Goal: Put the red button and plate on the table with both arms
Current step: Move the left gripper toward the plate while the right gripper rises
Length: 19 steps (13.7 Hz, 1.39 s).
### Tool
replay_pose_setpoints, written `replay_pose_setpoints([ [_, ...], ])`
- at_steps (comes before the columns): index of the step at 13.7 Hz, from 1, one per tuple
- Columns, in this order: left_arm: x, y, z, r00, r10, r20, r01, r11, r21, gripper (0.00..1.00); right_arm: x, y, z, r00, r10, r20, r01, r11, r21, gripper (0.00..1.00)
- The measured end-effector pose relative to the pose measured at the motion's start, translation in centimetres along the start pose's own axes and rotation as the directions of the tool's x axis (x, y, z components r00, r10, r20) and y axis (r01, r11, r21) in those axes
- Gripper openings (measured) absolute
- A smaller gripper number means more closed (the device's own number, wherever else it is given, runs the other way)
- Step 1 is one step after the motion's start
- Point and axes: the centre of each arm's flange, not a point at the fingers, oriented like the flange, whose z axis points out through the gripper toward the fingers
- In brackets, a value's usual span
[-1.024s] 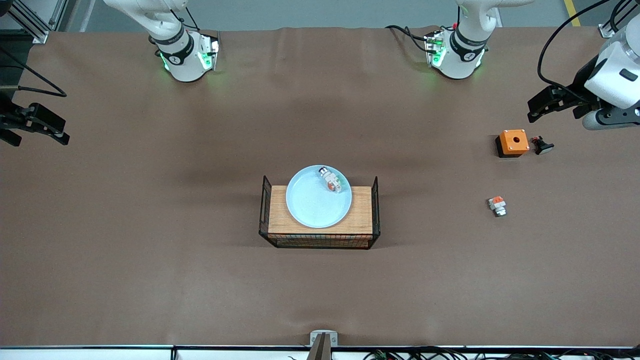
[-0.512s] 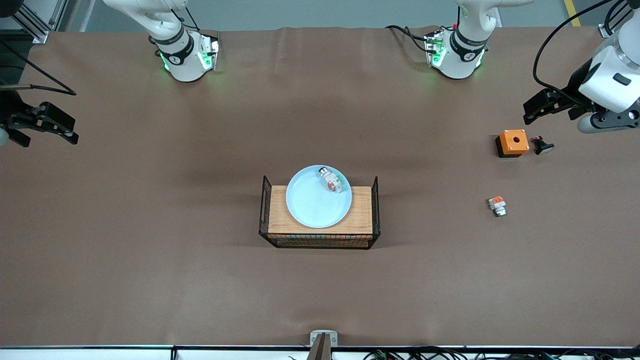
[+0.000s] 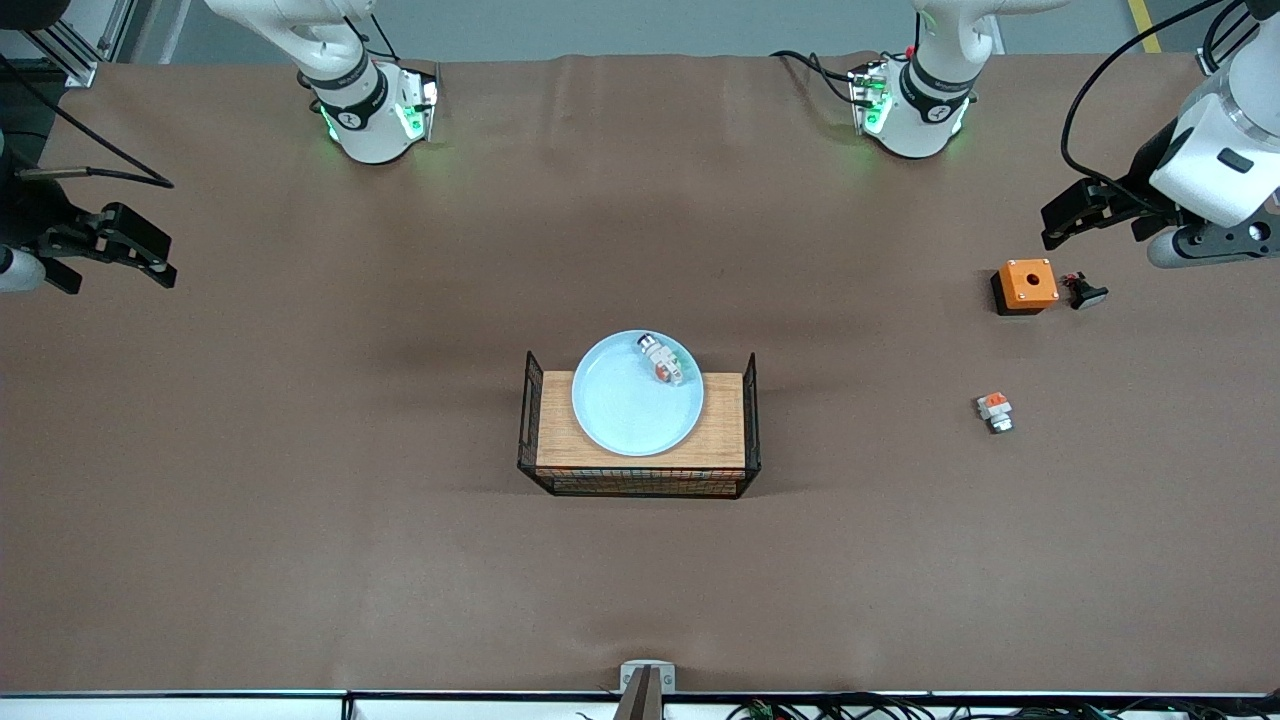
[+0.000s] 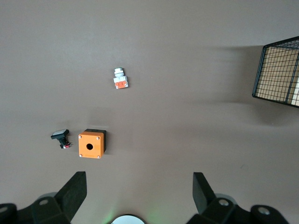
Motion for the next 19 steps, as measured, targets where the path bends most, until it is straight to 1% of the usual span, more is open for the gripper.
replay_pose_setpoints([
  [3,0.0,0.0,0.0,1.0,0.0,0.0,0.0,1.0,0.0,1.0,-0.1,-2.1,-0.1,1.0,0.028,-0.002,-0.028,1.0,0.003,0.99],
  [7,0.0,0.0,0.0,1.0,0.0,0.001,0.0,1.0,0.0,1.0,-0.1,-2.8,-0.1,0.999,0.033,-0.002,-0.033,0.999,0.003,0.99],
  [9,0.0,0.0,0.0,1.0,0.001,0.001,-0.001,1.0,0.0,1.0,-0.1,-3.3,-0.1,0.996,0.087,-0.001,-0.087,0.996,0.004,0.98],
  [11,0.0,0.1,0.0,1.0,0.001,0.001,-0.001,1.0,-0.002,1.0,-0.4,-4.4,0.0,0.992,0.125,0.015,-0.125,0.992,0.002,0.98],
  [14,0.0,0.1,0.0,1.0,-0.002,0.001,0.002,1.0,-0.002,1.0,-0.6,-5.4,0.0,0.991,0.132,0.026,-0.132,0.991,0.0,0.98],
  [16,0.0,0.1,0.1,1.0,-0.029,0.002,0.029,1.0,-0.002,1.0,-0.6,-5.5,0.1,0.991,0.133,0.028,-0.133,0.991,-0.001,0.98],
  [19,0.1,0.5,0.3,0.999,-0.045,0.01,0.045,0.999,-0.017,1.0,-0.7,-5.5,0.1,0.991,0.134,0.031,-0.134,0.991,-0.001,0.98],
])
